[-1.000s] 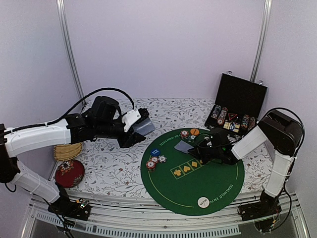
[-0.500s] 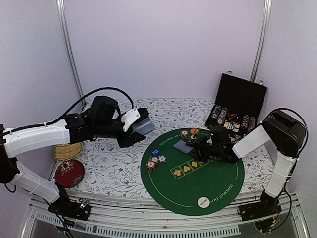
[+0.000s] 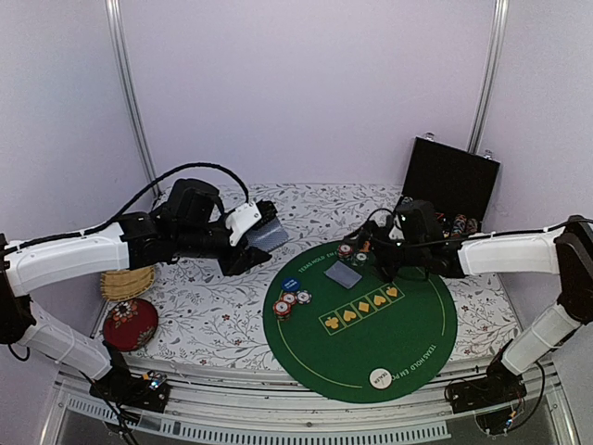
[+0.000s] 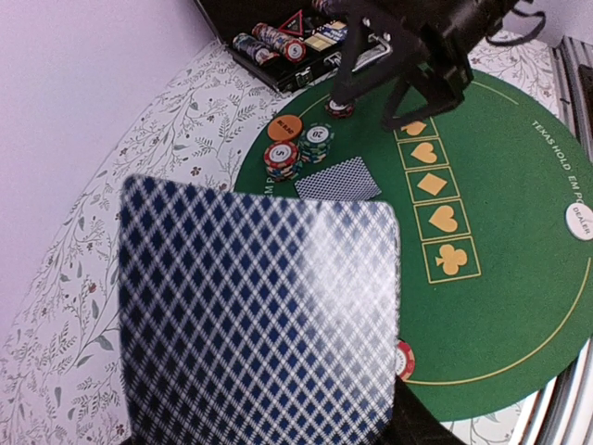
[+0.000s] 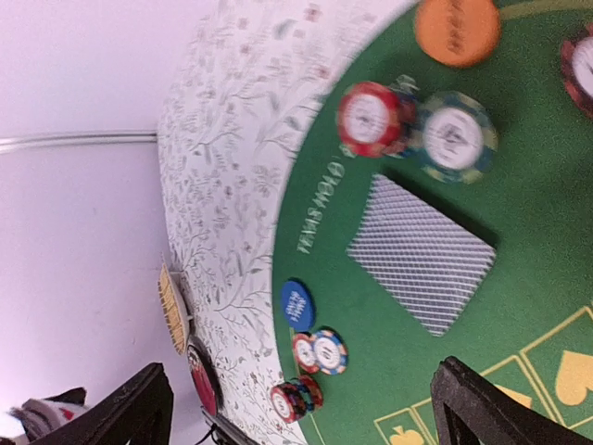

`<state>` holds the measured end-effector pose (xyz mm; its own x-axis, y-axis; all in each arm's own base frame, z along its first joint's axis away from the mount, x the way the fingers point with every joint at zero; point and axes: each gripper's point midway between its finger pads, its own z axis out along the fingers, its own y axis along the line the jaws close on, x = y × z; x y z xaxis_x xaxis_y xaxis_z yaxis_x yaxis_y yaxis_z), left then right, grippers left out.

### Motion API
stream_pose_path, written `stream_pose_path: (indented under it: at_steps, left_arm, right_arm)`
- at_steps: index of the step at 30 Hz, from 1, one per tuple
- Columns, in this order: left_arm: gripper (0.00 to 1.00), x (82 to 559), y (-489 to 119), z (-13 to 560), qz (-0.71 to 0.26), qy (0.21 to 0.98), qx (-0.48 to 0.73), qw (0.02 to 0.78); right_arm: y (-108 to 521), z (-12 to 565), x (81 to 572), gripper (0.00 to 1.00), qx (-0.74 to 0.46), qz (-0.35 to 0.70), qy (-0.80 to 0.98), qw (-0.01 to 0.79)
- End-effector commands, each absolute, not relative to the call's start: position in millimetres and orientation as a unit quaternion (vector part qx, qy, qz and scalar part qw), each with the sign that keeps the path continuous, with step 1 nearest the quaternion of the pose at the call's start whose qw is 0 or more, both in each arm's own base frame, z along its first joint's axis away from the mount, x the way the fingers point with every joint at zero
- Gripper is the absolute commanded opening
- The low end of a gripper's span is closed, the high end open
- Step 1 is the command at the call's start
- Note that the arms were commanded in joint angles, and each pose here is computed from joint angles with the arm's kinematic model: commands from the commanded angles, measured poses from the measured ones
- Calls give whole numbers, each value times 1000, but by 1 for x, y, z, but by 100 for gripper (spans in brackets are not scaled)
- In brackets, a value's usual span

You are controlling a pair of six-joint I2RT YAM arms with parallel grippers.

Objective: Distribute texas hold em gaming equipment
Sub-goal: Distribute the poker card in the big blind area, then pick up the poker card from the face-down deck piles.

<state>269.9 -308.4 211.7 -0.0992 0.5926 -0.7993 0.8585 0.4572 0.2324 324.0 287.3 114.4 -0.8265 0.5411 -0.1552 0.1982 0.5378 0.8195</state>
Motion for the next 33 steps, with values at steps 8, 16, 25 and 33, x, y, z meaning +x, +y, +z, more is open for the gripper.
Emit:
stream_pose_path:
  at_steps: [8,16,25,33]
  left_arm:
    - [52,271,-305,220,-146,714,500,467]
    - [52,270,-305,221,-149,712,501,469]
    - [52,270,-306,223,-152,710,501,471]
    - [50,269,-305,224,-152,709,501,472]
  right_arm:
    - [364,266,286,99,-272,479,763,339]
    - [422,267,288,100,-341,471,750,316]
    - [461,239,299,94,-362,449,760,299]
    - [455,231,308,71,-355,413,780,308]
